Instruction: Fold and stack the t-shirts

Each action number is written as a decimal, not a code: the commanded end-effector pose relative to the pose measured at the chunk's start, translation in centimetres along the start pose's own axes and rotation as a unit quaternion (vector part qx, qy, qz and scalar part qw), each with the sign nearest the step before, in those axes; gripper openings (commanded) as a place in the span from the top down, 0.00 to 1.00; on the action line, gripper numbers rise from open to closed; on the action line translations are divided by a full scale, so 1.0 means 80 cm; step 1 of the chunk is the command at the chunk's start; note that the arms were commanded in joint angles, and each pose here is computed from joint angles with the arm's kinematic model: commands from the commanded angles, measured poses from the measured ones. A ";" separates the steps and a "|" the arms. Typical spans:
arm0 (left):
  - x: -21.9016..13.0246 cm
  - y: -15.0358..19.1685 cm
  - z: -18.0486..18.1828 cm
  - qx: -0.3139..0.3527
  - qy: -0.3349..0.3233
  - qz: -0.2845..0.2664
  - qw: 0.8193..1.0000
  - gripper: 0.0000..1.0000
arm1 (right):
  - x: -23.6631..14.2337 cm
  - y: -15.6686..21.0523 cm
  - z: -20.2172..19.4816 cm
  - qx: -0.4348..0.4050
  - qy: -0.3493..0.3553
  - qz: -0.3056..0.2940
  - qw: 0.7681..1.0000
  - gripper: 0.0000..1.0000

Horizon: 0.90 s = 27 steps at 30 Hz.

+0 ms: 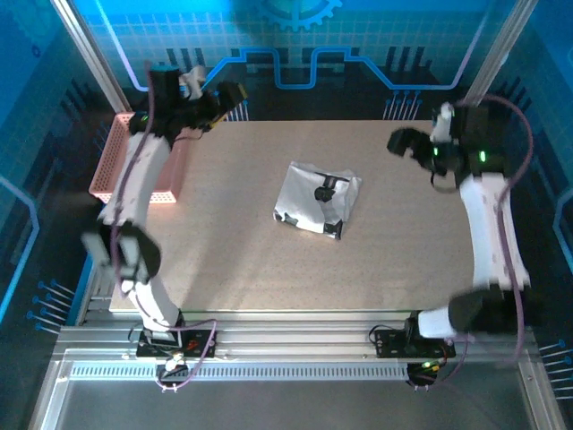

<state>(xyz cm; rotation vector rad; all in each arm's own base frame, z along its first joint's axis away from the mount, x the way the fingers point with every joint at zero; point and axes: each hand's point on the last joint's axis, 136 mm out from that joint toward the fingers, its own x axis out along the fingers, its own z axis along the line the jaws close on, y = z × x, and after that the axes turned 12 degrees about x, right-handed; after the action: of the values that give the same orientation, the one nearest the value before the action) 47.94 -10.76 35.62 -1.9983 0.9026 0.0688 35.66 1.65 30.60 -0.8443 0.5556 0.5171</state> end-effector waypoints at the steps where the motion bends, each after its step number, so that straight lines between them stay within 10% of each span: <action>1: -0.007 0.089 0.109 0.057 -0.165 0.026 0.984 0.01 | 0.019 0.033 -0.091 -0.032 0.102 -0.054 0.993 0.00; 14: -0.085 0.196 0.245 0.169 -0.352 -0.112 0.914 0.01 | 0.081 0.096 -0.202 -0.084 0.158 -0.224 0.958 0.00; 27: -0.080 0.205 0.227 0.235 -0.289 -0.169 0.913 0.01 | 0.125 0.087 -0.164 -0.166 0.092 -0.282 0.941 0.00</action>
<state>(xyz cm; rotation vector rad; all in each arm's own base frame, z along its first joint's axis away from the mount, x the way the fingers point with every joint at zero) 38.66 2.05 14.02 -1.5498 0.1998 0.3294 33.99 -3.55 10.72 -1.2838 0.4983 0.0734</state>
